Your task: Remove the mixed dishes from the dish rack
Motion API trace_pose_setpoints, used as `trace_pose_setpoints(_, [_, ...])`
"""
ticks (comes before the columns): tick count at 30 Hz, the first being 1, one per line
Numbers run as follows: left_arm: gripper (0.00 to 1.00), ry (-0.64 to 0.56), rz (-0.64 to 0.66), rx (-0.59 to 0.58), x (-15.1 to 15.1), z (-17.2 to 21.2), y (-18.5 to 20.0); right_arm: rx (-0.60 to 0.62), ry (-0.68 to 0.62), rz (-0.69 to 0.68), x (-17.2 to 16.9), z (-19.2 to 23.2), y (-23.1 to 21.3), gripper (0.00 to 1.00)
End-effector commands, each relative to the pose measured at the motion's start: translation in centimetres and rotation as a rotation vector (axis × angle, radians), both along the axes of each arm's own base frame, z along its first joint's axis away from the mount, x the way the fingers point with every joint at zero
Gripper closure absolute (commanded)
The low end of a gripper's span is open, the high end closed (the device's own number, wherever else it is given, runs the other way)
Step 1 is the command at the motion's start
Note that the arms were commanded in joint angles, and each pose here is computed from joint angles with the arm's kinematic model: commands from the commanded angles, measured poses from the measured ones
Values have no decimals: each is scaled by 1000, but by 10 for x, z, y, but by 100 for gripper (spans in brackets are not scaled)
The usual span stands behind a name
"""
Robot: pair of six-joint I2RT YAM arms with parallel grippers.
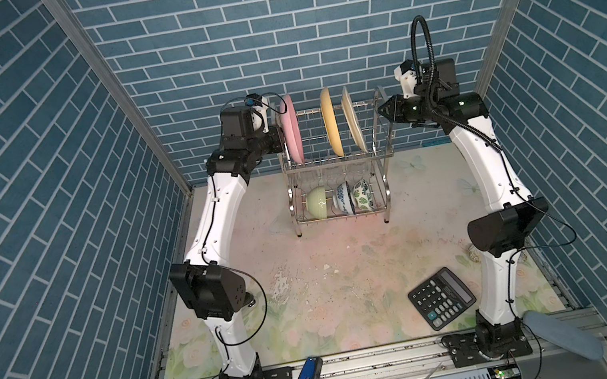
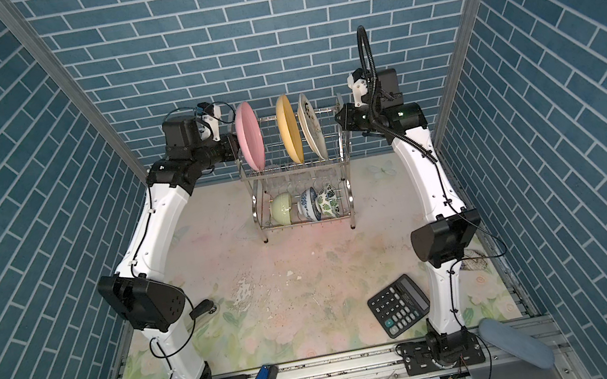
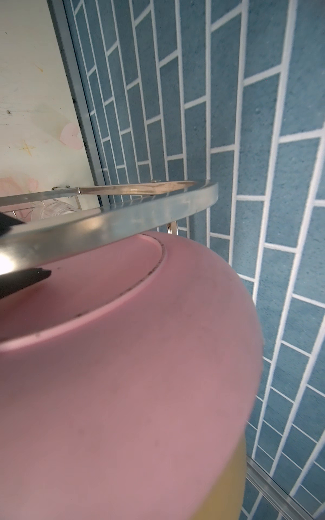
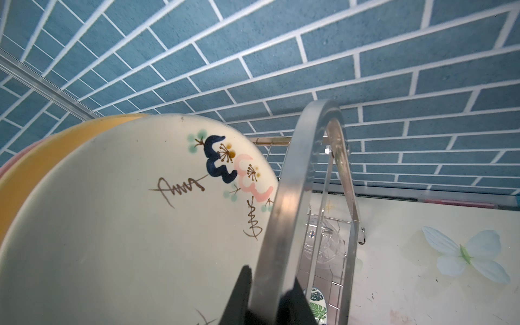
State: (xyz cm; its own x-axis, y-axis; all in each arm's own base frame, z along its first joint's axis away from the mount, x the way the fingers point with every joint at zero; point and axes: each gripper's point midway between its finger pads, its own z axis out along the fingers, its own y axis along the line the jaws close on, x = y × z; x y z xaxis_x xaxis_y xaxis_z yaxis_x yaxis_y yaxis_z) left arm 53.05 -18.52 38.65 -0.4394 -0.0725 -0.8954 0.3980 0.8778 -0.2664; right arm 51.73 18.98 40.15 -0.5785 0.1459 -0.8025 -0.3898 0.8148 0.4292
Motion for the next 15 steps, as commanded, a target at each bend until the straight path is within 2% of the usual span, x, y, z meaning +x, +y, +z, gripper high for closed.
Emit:
trace_pose_setpoints(1, [88,14,-18,51,-1,-16,-1,20,-18,8,19,-5,-5,92])
trace_pose_setpoints(3, [87,15,-9,58,0,-18,1,24,-17,10,20,-4,-5,92])
trace_pose_setpoints(6, [76,17,-3,60,-1,-17,2,31,-6,22,16,-4,-4,83])
trace_pose_setpoints(7, [76,15,-4,58,-1,-15,2,32,-2,23,15,-4,-4,80])
trace_pose_setpoints(12, [73,-3,5,48,-6,-4,4,37,9,22,4,0,-6,53])
trace_pose_setpoints(15, [61,-9,14,41,-12,3,7,25,6,10,-6,4,-9,41])
